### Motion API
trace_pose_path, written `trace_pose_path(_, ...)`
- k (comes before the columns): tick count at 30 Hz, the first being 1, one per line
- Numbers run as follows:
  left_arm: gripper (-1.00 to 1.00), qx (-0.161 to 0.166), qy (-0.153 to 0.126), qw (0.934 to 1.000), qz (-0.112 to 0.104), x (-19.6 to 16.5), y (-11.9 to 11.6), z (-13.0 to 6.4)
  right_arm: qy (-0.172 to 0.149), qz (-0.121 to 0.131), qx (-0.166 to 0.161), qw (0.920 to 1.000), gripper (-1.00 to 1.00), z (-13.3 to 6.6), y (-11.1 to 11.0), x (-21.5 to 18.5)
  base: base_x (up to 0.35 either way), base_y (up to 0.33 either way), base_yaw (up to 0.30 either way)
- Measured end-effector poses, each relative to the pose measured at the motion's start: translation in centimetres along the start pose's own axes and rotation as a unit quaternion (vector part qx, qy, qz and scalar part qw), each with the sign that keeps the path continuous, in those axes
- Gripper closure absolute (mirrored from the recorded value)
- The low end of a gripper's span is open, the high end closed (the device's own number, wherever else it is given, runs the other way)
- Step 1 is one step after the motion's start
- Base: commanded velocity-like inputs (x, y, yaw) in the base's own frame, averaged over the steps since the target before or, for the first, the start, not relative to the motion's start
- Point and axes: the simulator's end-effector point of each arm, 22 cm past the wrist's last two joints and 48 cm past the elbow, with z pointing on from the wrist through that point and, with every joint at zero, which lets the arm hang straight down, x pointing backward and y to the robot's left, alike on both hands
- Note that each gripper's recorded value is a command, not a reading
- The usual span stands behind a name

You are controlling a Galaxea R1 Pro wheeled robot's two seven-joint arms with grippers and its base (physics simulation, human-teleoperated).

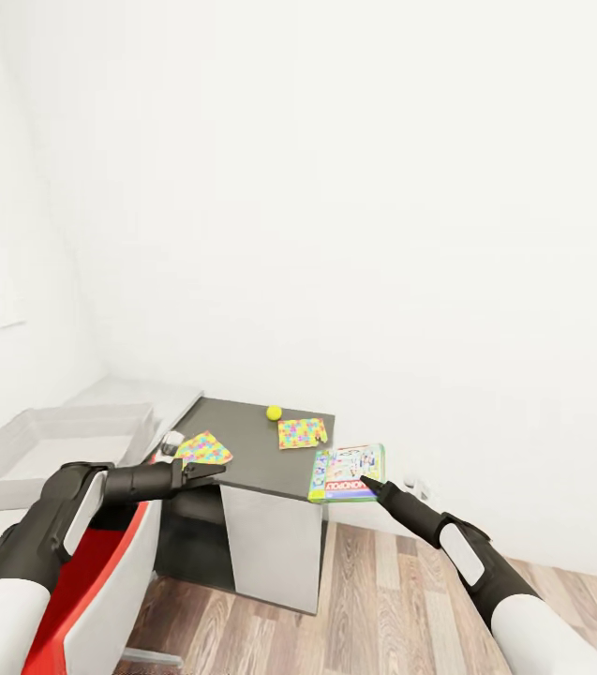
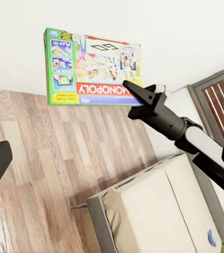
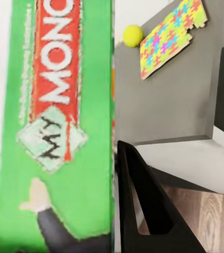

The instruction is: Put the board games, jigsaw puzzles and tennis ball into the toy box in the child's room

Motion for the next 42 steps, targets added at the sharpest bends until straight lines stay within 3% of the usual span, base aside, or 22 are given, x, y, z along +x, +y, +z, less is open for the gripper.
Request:
trace_pose_path(20,-1.00,0.003,0.000,1.0000,-0.002,0.0,-0.2,0.0,0.001,-0.001,0.000,1.0000,1.00,0.0,0.0,0.0,0.000,0.000,0.275)
trace_pose_path(39,-1.00,0.002,-0.003,1.0000,-0.003,-0.2,-0.1,-0.3,-0.003,0.001,-0.006,1.0000,1.00,-0.1,0.2,-0.3,0.000,0.000,0.017)
trace_pose_path(42,-1.00,0.003,-0.005,1.0000,-0.003,-0.4,-0.1,-0.6,-0.010,-0.005,-0.016,0.9998,1.00,-0.1,1.2,-1.2,0.000,0.000,0.000)
